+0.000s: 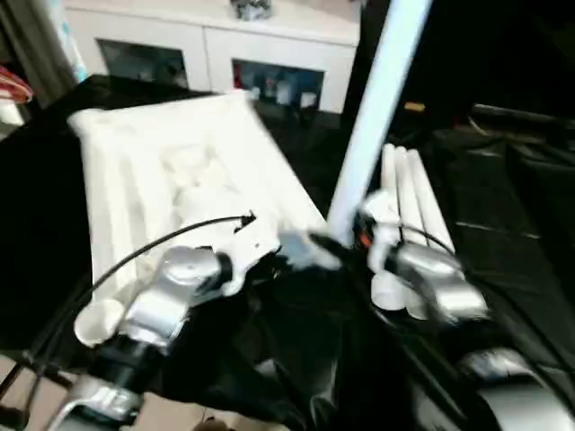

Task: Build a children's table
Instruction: Insert table leg to table base, then rotate leg to tighten

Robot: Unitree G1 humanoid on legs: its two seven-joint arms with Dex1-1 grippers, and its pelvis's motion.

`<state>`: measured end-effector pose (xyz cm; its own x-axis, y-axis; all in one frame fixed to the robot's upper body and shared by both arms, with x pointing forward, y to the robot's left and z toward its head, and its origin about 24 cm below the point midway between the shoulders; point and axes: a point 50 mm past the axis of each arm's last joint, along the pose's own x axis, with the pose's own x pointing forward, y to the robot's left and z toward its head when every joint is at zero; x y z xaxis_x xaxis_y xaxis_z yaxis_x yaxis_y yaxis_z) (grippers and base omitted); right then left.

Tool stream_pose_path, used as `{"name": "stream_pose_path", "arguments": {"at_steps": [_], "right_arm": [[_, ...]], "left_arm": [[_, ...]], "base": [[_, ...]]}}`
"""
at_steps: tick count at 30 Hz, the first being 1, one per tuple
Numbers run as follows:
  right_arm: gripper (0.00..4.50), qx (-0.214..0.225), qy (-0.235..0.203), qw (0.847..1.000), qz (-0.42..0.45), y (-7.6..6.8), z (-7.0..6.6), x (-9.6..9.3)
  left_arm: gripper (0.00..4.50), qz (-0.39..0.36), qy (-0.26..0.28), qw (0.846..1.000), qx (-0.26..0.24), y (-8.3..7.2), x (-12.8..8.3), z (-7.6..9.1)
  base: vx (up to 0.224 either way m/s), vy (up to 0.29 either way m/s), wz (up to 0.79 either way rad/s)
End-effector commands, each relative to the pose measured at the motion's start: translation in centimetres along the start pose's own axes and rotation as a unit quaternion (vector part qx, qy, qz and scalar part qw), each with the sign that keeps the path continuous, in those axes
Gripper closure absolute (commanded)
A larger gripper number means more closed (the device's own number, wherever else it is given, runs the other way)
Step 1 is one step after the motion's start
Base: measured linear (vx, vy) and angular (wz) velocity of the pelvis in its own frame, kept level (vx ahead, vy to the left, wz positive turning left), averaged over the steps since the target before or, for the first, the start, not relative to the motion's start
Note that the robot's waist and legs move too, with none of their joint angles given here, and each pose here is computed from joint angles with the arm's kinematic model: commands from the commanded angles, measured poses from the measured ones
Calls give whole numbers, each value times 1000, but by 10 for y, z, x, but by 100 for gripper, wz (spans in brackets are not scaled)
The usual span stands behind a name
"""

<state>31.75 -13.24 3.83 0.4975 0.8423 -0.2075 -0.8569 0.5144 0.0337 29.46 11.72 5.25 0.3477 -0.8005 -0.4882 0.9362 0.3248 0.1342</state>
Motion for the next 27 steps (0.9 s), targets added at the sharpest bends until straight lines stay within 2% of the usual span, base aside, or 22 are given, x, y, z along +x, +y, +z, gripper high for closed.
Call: {"name": "stream_pose_path", "arguments": {"at_steps": [1, 4, 6, 8, 10, 14, 19, 22, 27], "right_arm": [[112, -8, 20, 997, 70, 17, -4, 7], [112, -22, 45, 991, 124, 26, -7, -5], [112, -27, 51, 990, 130, 27, -8, -7], [144, -36, 64, 987, 142, 30, -10, -10], [144, -44, 75, 985, 152, 31, -11, -12], [175, -50, 87, 982, 160, 34, -12, -14], [180, -42, 89, 981, 165, 36, -12, -12], [180, -20, 82, 983, 160, 37, -15, -9], [180, 28, 60, 994, 89, 32, -23, 1]], "left_arm": [[450, -48, -41, 998, 30, -8, 8, 16], [450, -81, -37, 995, 42, -5, 1, 11], [450, -86, -34, 995, 43, -4, -1, 10], [450, -95, -30, 994, 47, -3, -3, 9], [450, -104, -27, 993, 50, -2, -5, 8], [450, -118, -19, 991, 57, 0, -9, 5], [450, -125, -16, 990, 58, 2, -13, 3], [450, -117, -16, 992, 52, 3, -13, 2], [450, -67, -28, 997, 30, 7, -9, 1]], "base": [[0, 0, 0], [0, 0, 0], [0, 0, 0], [0, 0, 0], [0, 0, 0], [0, 0, 0], [0, 0, 0], [0, 0, 0], [0, 0, 0]]}}
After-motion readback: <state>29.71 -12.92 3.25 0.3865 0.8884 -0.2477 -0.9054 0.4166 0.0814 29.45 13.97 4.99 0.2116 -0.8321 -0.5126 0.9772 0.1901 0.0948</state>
